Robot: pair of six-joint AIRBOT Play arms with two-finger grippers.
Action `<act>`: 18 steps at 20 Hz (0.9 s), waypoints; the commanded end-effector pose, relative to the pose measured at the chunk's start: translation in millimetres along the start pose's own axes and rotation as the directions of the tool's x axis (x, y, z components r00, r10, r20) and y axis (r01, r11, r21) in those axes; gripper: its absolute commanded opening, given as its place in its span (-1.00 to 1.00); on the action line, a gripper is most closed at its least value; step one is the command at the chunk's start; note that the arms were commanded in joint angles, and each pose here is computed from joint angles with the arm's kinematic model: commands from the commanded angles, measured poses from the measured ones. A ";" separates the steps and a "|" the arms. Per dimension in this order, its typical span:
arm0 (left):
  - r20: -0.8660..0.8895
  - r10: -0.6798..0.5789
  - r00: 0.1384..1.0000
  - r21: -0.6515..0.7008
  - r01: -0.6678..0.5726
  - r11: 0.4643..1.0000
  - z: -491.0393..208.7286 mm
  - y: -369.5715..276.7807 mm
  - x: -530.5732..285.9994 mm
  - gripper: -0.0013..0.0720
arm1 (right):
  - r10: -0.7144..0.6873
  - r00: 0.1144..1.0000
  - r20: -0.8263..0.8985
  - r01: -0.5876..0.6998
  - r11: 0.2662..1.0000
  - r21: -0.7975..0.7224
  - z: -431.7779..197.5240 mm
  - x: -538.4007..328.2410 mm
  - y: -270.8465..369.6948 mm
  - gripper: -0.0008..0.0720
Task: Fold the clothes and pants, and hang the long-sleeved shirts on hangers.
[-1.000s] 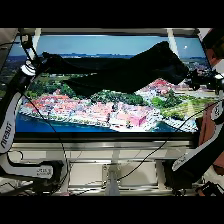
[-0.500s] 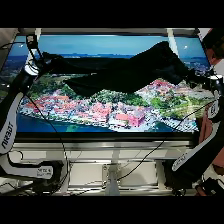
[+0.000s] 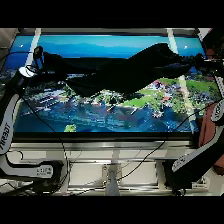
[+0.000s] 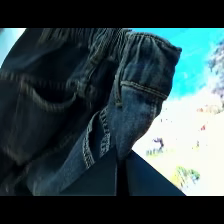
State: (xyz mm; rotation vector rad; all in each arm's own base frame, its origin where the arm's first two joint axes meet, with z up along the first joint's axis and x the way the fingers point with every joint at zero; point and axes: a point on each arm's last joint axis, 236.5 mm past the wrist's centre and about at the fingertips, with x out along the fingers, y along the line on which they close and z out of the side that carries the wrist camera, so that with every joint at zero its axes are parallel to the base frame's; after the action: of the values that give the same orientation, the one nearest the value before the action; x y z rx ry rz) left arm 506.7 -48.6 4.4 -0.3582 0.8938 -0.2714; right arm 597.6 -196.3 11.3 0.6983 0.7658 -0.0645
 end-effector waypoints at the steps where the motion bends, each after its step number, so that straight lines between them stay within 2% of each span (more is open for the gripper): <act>1: -0.089 -0.003 0.996 -0.120 -0.008 0.993 -25.9 8.2 -0.9 0.91 | -0.008 0.996 -0.088 0.004 0.999 -0.046 -16.5 -16.4 10.1 -0.89; 2: -0.079 0.011 0.997 -0.155 -0.024 0.988 -23.4 14.7 -1.8 0.82 | -0.006 0.994 -0.105 0.001 0.999 -0.046 -20.7 -16.5 10.4 -0.89; 3: -0.058 0.030 0.998 -0.243 -0.043 0.969 -18.4 24.5 -2.1 0.52 | -0.004 0.993 -0.116 -0.001 0.999 -0.046 -23.3 -16.8 10.8 -0.89; 6: 0.003 0.091 0.996 -0.464 -0.079 0.882 -6.4 55.9 4.2 0.52 | -0.002 0.992 -0.129 -0.004 0.999 -0.046 -26.2 -17.2 11.3 -0.89; 8: 0.034 0.107 0.994 -0.514 -0.074 0.855 -1.5 65.2 13.0 0.52 | -0.003 0.992 -0.126 -0.003 0.999 -0.047 -25.6 -17.2 11.1 -0.89; 12: 0.060 0.053 0.997 -0.642 -0.002 0.766 -2.6 64.4 41.6 0.52 | -0.007 0.992 -0.126 0.001 0.999 -0.050 -25.6 -17.2 10.2 -0.89; 18: 0.068 0.053 0.996 -0.616 0.000 0.788 1.0 55.0 64.4 0.51 | -0.010 0.992 -0.127 0.003 0.999 -0.051 -25.7 -17.1 9.3 -0.89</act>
State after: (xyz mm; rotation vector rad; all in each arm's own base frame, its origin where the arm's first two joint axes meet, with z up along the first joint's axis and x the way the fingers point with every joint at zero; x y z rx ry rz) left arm 539.8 -18.6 -61.4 -0.9466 0.9218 0.0663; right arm 572.4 -177.0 14.6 0.6573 0.8869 -0.0065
